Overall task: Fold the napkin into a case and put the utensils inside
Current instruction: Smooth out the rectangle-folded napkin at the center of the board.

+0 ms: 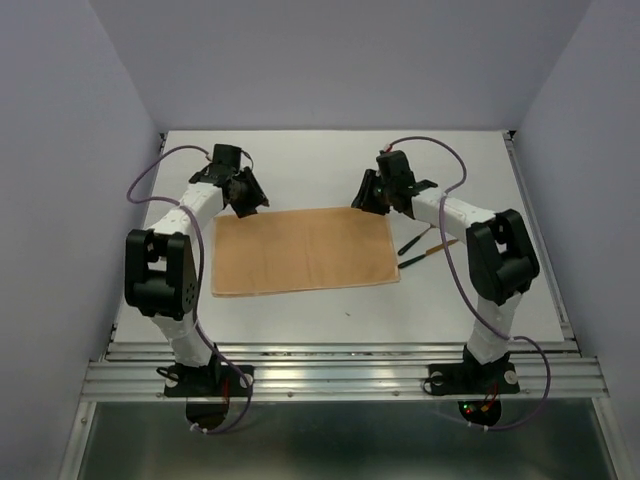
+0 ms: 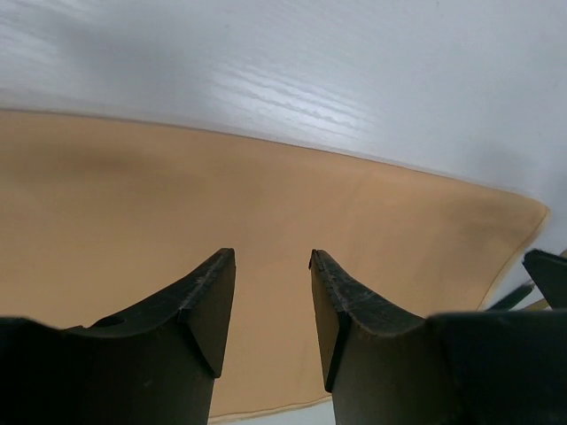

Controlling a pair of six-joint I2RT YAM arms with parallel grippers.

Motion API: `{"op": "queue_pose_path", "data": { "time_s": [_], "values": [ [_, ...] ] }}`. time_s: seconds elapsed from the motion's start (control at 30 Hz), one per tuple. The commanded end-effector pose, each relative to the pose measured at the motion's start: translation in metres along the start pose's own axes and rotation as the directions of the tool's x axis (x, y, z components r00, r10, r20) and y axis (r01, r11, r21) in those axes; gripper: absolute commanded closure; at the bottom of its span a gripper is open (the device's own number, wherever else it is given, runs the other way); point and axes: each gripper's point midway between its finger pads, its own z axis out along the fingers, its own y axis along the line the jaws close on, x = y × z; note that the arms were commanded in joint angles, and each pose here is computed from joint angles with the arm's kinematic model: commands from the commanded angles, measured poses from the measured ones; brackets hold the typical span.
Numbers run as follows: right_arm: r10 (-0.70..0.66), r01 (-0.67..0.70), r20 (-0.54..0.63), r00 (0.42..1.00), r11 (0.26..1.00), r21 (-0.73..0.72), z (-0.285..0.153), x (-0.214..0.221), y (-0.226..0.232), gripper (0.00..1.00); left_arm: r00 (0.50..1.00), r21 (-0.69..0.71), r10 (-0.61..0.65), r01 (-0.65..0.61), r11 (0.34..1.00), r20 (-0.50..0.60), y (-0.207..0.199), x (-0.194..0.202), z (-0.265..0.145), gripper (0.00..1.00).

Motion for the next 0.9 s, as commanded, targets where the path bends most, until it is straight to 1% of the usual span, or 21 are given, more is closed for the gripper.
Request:
{"op": "queue_pose_path", "data": {
  "time_s": [0.0,0.03,0.1,0.13,0.2,0.33,0.5,0.6,0.73,0.83,0.87],
  "values": [
    [-0.028,0.021,-0.041,0.999,0.987,-0.157,0.028,-0.009,0.041,0.64,0.998,0.173,0.048,-0.055,0.983,0.048,-0.060,-0.025,0.007,0.50],
    [-0.028,0.018,-0.057,0.998,0.985,-0.173,0.034,-0.007,0.044,0.69,0.999,0.161,0.053,-0.054,0.985,0.010,-0.057,-0.019,0.025,0.51],
    [-0.021,0.001,-0.092,0.996,0.978,-0.210,0.045,-0.003,0.051,0.73,0.998,0.185,0.056,-0.055,0.981,0.003,-0.064,-0.021,0.037,0.52],
    [-0.014,-0.008,-0.105,0.994,0.977,-0.214,0.056,-0.003,0.052,0.75,0.998,0.202,0.057,-0.051,0.978,-0.023,-0.067,-0.018,0.047,0.53],
    [-0.012,-0.015,-0.117,0.993,0.974,-0.227,0.066,-0.002,0.055,0.76,0.998,0.234,0.059,-0.053,0.971,-0.018,-0.075,-0.021,0.055,0.53],
    [-0.002,-0.029,-0.132,0.991,0.971,-0.237,0.085,-0.003,0.058,0.77,0.996,0.205,0.059,-0.046,0.978,-0.060,-0.067,-0.013,0.081,0.54],
    [0.009,-0.045,-0.157,0.988,0.973,-0.225,0.097,0.006,0.052,0.77,0.993,0.185,0.069,-0.051,0.981,-0.091,-0.057,-0.001,0.096,0.54],
    [0.012,-0.041,-0.160,0.987,0.984,-0.176,0.103,0.014,0.037,0.77,0.991,0.144,0.072,-0.055,0.988,-0.112,-0.044,0.007,0.107,0.54],
    [0.021,-0.037,-0.144,0.989,0.994,-0.105,0.102,0.016,0.015,0.76,0.989,0.113,0.094,-0.082,0.990,-0.113,-0.035,0.010,0.111,0.55],
    [0.036,-0.041,-0.102,0.994,0.998,-0.049,0.096,0.004,-0.005,0.76,0.988,0.111,0.115,-0.104,0.988,-0.106,-0.035,0.007,0.109,0.55],
    [0.032,-0.037,-0.094,0.995,0.998,-0.045,0.093,0.002,-0.005,0.77,0.988,0.112,0.120,-0.109,0.988,-0.102,-0.036,0.005,0.108,0.55]
  ]
}}
